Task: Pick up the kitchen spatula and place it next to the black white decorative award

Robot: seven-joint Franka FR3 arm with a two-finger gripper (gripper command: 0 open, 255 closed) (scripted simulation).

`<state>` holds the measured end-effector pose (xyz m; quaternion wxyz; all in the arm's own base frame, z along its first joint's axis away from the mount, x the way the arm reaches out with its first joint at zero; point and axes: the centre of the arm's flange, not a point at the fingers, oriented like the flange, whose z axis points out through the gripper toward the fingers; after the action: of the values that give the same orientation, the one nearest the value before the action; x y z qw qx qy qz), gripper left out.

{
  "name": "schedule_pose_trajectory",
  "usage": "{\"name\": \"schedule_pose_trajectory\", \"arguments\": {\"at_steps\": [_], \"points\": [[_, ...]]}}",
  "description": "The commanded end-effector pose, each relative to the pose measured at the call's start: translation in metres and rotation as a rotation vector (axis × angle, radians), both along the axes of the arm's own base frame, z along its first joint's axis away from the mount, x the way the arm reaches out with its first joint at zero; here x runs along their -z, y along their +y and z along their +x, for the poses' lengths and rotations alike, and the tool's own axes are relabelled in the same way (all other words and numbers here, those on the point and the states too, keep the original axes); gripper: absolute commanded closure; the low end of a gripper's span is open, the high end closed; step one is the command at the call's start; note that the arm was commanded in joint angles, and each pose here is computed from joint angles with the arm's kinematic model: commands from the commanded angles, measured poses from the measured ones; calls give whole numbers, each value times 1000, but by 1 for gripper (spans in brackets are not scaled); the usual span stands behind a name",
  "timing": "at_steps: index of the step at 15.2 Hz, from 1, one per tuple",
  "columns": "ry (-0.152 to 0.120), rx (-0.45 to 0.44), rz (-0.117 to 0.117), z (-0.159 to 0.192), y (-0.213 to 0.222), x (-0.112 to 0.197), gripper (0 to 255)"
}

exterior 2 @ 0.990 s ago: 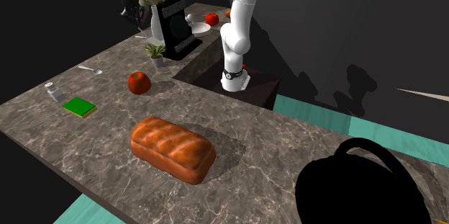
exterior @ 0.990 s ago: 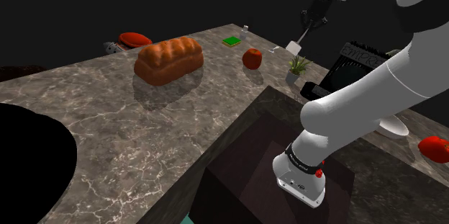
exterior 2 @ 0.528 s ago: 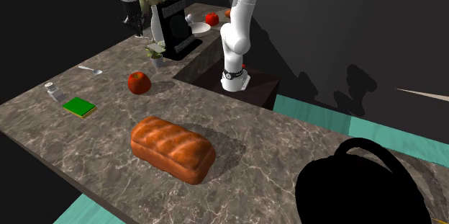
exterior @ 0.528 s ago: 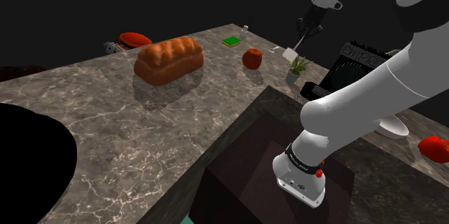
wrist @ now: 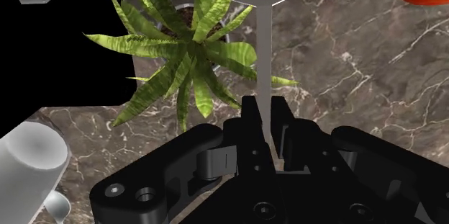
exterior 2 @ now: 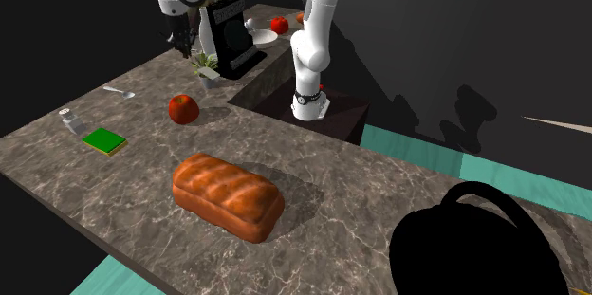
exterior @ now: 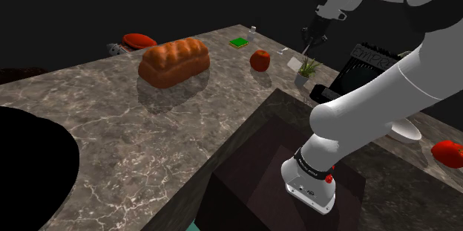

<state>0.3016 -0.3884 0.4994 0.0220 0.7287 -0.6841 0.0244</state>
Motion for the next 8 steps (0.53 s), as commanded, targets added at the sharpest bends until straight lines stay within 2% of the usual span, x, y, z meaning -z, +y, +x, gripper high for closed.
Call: {"name": "schedule_pose_trajectory", "arguments": {"at_steps": [1, 8], "points": [[0, 0, 0, -1, 0, 10, 255], [0, 0, 0, -1, 0, 47, 255]]}}
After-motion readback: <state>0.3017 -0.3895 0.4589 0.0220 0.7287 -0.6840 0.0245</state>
